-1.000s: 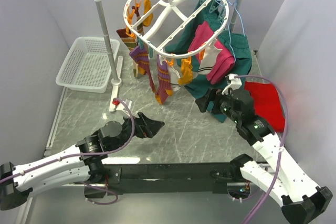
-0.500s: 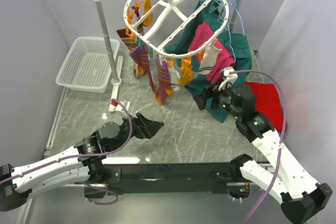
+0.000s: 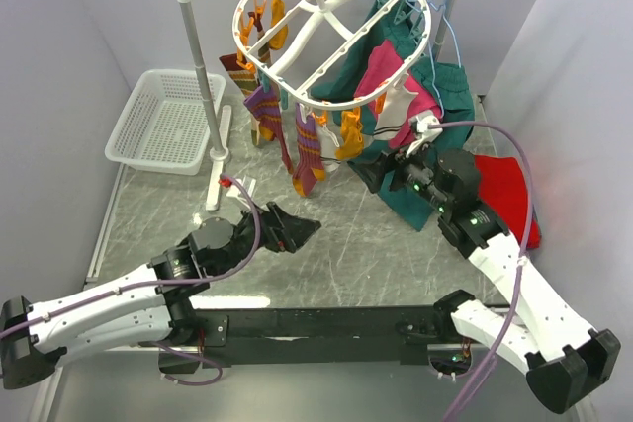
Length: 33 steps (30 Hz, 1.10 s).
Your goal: Remove the socks clipped to the hanger
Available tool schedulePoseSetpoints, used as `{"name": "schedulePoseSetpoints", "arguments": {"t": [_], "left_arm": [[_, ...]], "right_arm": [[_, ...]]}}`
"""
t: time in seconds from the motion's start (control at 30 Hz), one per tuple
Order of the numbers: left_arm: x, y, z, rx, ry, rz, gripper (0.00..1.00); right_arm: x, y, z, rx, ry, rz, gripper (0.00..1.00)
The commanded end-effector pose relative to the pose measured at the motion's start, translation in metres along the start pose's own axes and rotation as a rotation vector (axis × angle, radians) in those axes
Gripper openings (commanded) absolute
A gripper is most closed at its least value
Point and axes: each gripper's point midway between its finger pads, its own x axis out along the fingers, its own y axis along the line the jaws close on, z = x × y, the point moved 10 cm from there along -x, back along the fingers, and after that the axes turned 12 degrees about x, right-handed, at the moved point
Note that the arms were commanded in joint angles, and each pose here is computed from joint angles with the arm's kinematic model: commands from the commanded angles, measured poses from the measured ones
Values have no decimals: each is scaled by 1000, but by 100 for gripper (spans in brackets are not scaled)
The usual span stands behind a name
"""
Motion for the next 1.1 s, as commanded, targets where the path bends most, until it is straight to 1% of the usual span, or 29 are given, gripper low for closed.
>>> {"name": "schedulePoseSetpoints", "arguments": {"t": [0.0, 0.23, 0.3, 0.33, 0.37, 0.47, 0.5, 0.53, 0.57, 0.6, 0.63, 0.7, 0.73, 0.93, 1.0, 1.07], "left_arm": [[7, -25, 26, 1, -53, -88, 97], [16, -28, 30, 28, -46, -51, 95], [19, -29, 34, 54, -50, -29, 95], [20, -28, 35, 63, -48, -18, 95], [21, -31, 39, 69, -57, -12, 95], [25, -31, 43, 100, -60, 16, 95], [27, -30, 42, 116, -55, 25, 95], [29, -30, 43, 128, -57, 41, 95], [30, -31, 46, 137, -62, 47, 96], [34, -30, 46, 159, -60, 66, 96], [36, -29, 46, 173, -54, 80, 98], [43, -30, 50, 201, -53, 104, 99], [45, -30, 51, 211, -51, 118, 97], [57, -31, 63, 239, -70, 122, 96], [63, -30, 67, 247, -73, 120, 96], [68, -29, 71, 248, -73, 115, 96]], "right_arm": [[12, 15, 34, -95, -138, 121, 86], [34, 11, 37, -120, -172, 134, 80], [38, 10, 37, -126, -171, 141, 75], [43, 10, 39, -123, -165, 139, 68], [45, 9, 38, -119, -159, 135, 64], [50, 10, 39, -110, -136, 149, 45], [50, 11, 38, -102, -128, 155, 42], [48, 12, 37, -96, -119, 163, 31], [47, 14, 36, -86, -103, 185, 29], [44, 16, 35, -66, -93, 193, 24], [42, 17, 34, -57, -88, 202, 14], [38, 20, 34, -41, -78, 222, 5], [36, 21, 32, -27, -60, 218, 0], [21, 34, 34, 79, 34, 261, 0], [15, 41, 39, 101, 46, 282, 0], [12, 44, 38, 117, 90, 302, 0]]}}
